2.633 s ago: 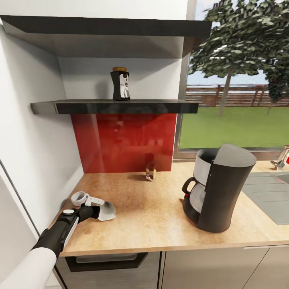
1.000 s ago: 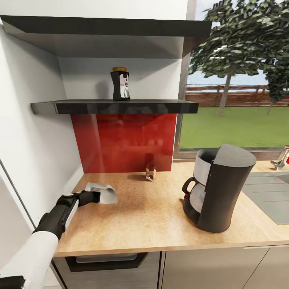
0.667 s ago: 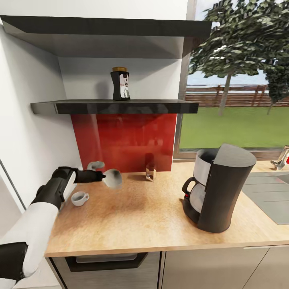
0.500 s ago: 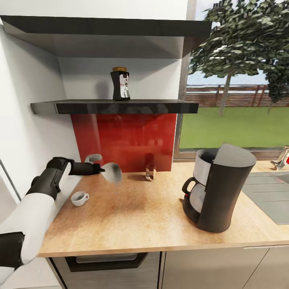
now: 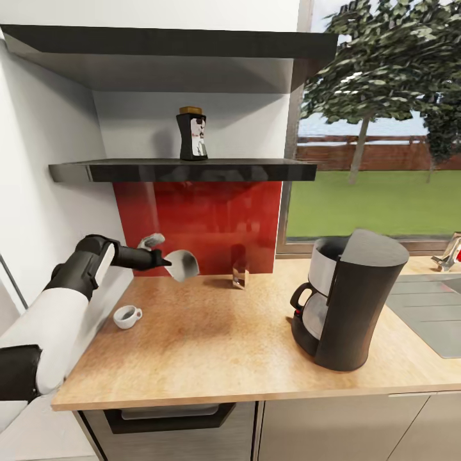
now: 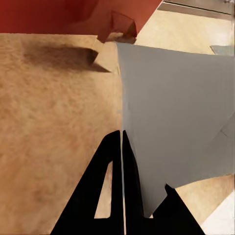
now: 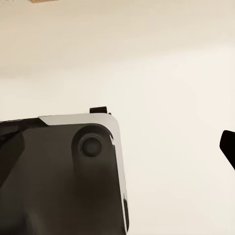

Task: Set up a coffee station on the kitchen countertop: keep the coffee maker on the countertop, move the bottle of coffee from the kitchen shelf to the counter next to the coffee maker, place a paper coffee filter on top of the coffee maker, put the saucer next to the coffee maker with the coffee cup on the saucer, and place the electric kettle next to the coffee maker.

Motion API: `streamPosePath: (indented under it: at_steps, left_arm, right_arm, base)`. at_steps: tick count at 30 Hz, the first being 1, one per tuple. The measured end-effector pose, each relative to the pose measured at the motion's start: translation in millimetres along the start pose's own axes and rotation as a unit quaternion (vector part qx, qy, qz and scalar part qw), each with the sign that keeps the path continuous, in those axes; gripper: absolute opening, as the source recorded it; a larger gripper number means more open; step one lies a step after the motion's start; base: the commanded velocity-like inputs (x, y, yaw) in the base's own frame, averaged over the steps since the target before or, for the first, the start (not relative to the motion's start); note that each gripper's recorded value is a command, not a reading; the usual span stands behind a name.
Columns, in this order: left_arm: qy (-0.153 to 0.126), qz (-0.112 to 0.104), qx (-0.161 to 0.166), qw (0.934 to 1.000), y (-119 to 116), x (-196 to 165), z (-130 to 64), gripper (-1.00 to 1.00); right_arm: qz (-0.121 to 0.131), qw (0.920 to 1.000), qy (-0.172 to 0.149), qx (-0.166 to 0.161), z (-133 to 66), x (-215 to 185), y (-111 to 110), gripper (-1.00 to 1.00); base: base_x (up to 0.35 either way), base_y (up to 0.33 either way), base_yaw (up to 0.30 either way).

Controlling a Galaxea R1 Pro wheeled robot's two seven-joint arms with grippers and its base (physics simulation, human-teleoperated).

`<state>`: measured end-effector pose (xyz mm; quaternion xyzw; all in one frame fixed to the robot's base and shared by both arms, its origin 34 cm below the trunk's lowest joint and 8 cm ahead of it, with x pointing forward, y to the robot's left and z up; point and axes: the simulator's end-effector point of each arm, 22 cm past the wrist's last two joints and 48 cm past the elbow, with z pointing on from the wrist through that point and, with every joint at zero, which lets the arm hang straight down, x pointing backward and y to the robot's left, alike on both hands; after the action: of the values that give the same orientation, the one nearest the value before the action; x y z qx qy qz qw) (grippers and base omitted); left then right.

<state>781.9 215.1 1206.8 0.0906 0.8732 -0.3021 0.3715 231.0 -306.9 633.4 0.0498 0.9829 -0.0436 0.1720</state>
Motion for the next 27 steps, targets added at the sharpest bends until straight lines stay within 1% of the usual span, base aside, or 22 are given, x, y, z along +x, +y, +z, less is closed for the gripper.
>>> streamPosePath:
  at_steps: [1, 2, 3, 5, 6, 7, 8, 9, 10, 11, 13, 14, 15, 16, 19, 20, 22, 24, 26, 27]
  left_arm:
    - [-0.008, -0.013, 0.008, 0.9998, -1, -6, -1.9, -1.00]
    - [-0.011, -0.019, 0.011, 0.9997, -1, -8, -2.9, -1.00]
    - [-0.026, -0.043, 0.023, 0.9985, 0, -16, -6.6, -1.00]
    - [-0.046, -0.073, 0.036, 0.9956, 4, -23, -11.3, -1.00]
    - [-0.052, -0.081, 0.038, 0.9947, 6, -25, -12.9, -1.00]
    - [-0.063, -0.095, 0.038, 0.9928, 10, -29, -15.8, -1.00]
    - [-0.084, -0.122, 0.034, 0.9884, 17, -38, -18.9, -1.00]
    - [-0.091, -0.130, 0.033, 0.9868, 18, -41, -19.8, -1.00]
    - [-0.103, -0.145, 0.029, 0.9836, 21, -47, -22.1, -1.00]
    - [-0.120, -0.170, 0.022, 0.9778, 27, -54, -24.4, -1.00]
    - [-0.135, -0.206, 0.013, 0.9692, 31, -58, -20.8, -1.00]
    - [-0.139, -0.222, 0.008, 0.9649, 31, -60, -17.6, -1.00]
    - [-0.144, -0.245, -0.001, 0.9589, 30, -61, -11.8, -1.00]
    - [-0.145, -0.259, -0.008, 0.9550, 28, -63, -8.2, -1.00]
    - [-0.144, -0.291, -0.033, 0.9454, 19, -70, -0.5, -1.00]
    - [-0.143, -0.303, -0.046, 0.9412, 14, -76, 0.6, -1.00]
    - [-0.143, -0.313, -0.061, 0.9370, 10, -82, -0.1, -1.00]
    - [-0.144, -0.332, -0.079, 0.9290, 7, -89, -2.5, -1.00]
    - [-0.145, -0.353, -0.097, 0.9193, 5, -94, -6.1, -1.00]
    - [-0.145, -0.359, -0.102, 0.9166, 5, -95, -7.1, -1.00]
  right_arm:
    - [0.000, 1.0000, 0.000, 0.000, 0.0, 0, 0, 1.00]
    - [0.000, 1.0000, 0.000, 0.000, 0.0, 0, 0, 1.00]
    - [0.000, 1.0000, 0.000, 0.000, 0.0, 0, 1, 1.00]
    - [0.001, 1.0000, 0.000, -0.001, 0.0, 0, 1, 1.00]
    - [0.001, 1.0000, 0.000, -0.001, 0.0, 0, 1, 1.00]
    - [0.001, 1.0000, 0.000, -0.001, 0.0, 0, 1, 1.00]
    - [0.002, 1.0000, 0.000, -0.001, 0.0, 0, 1, 1.00]
    - [0.002, 1.0000, 0.000, -0.001, 0.0, 0, 1, 1.00]
    - [0.002, 1.0000, 0.000, -0.001, 0.0, 0, 1, 1.00]
    - [0.002, 1.0000, 0.000, 0.000, 0.0, 0, 0, 1.00]
    - [0.003, 1.0000, 0.000, 0.001, 0.0, 0, 0, 1.00]
    - [0.003, 1.0000, 0.000, 0.001, 0.0, 0, -1, 1.00]
    - [0.003, 1.0000, 0.000, 0.002, 0.0, 0, -1, 1.00]
    - [0.004, 1.0000, 0.000, 0.002, 0.0, 0, -2, 1.00]
    - [0.004, 1.0000, 0.000, 0.002, 0.0, 0, -2, 1.00]
    - [0.004, 1.0000, 0.000, 0.003, 0.0, 0, -2, 1.00]
    - [0.005, 1.0000, 0.000, 0.003, 0.0, 0, -2, 1.00]
    - [0.005, 1.0000, 0.000, 0.003, 0.0, 0, -3, 1.00]
    - [0.006, 1.0000, 0.000, 0.003, 0.0, 0, -2, 1.00]
    - [0.006, 1.0000, 0.000, 0.003, 0.0, 0, -2, 1.00]
  base:
    - [0.000, 0.000, 0.000]
    - [0.000, 0.000, 0.000]
    - [0.000, 0.000, 0.000]
    - [0.000, 0.000, 0.000]
    - [0.000, 0.000, 0.000]
    - [0.000, 0.000, 0.000]
    - [0.000, 0.000, 0.000]
    - [0.000, 0.000, 0.000]
    - [0.000, 0.000, 0.000]
    - [0.000, 0.000, 0.000]
    - [0.000, 0.000, 0.000]
    - [0.000, 0.000, 0.000]
    - [0.000, 0.000, 0.000]
    - [0.000, 0.000, 0.000]
    - [0.000, 0.000, 0.000]
    - [0.000, 0.000, 0.000]
    - [0.000, 0.000, 0.000]
    - [0.000, 0.000, 0.000]
    - [0.000, 0.000, 0.000]
    - [0.000, 0.000, 0.000]
